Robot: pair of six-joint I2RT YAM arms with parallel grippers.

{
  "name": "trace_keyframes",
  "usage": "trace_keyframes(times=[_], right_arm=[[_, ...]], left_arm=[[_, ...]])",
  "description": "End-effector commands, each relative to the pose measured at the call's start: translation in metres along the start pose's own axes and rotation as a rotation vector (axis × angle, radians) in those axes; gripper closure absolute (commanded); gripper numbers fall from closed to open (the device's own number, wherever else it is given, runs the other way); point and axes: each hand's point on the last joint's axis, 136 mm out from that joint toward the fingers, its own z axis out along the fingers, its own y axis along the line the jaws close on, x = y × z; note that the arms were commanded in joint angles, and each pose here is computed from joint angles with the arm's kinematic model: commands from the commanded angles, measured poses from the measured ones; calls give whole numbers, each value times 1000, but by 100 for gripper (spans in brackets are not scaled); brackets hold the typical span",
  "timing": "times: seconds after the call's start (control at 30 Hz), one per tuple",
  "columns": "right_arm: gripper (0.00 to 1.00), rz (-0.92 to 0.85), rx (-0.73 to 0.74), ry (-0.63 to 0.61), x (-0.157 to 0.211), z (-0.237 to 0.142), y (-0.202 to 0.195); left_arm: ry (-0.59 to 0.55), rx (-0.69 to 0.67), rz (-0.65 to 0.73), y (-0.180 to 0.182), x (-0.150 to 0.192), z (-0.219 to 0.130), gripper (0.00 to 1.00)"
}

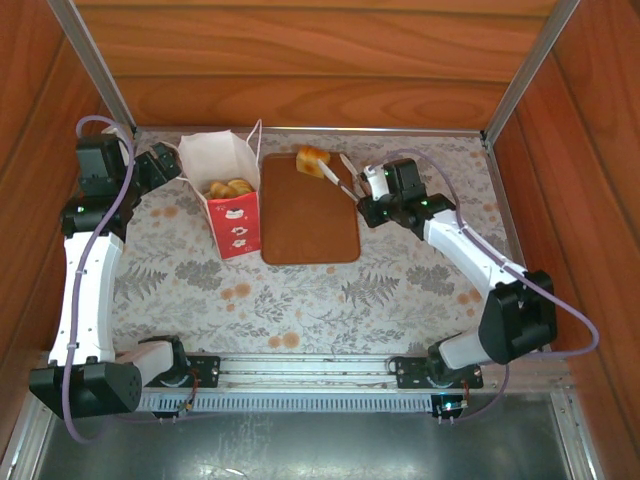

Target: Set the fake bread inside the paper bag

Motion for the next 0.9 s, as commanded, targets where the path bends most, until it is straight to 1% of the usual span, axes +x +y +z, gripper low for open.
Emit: trace_keyframes(times=[0.0, 0.17, 0.43, 0.47, 0.63, 0.73, 0.87], right_arm=[[60, -122, -34, -62, -12, 7, -9], [61, -184, -69, -51, -8, 20, -20], [60, -293, -89, -68, -25, 42, -25], [60, -302, -86, -44, -20, 54, -28], [59, -348, -53, -2, -31, 73, -46], [58, -362, -35, 11, -34, 75, -53], [58, -365, -29, -5, -36, 68, -57]], left_arm=[[-9, 9, -6, -1, 1, 2, 0], [-6, 9, -10, 0, 1, 7, 0], [4, 16, -19, -1, 1, 14, 0], [4, 17, -19, -1, 1, 15, 0], [12, 27, -15, -3, 2, 17, 0], [12, 23, -13, -2, 3, 17, 0], [12, 16, -11, 0, 4, 18, 0]])
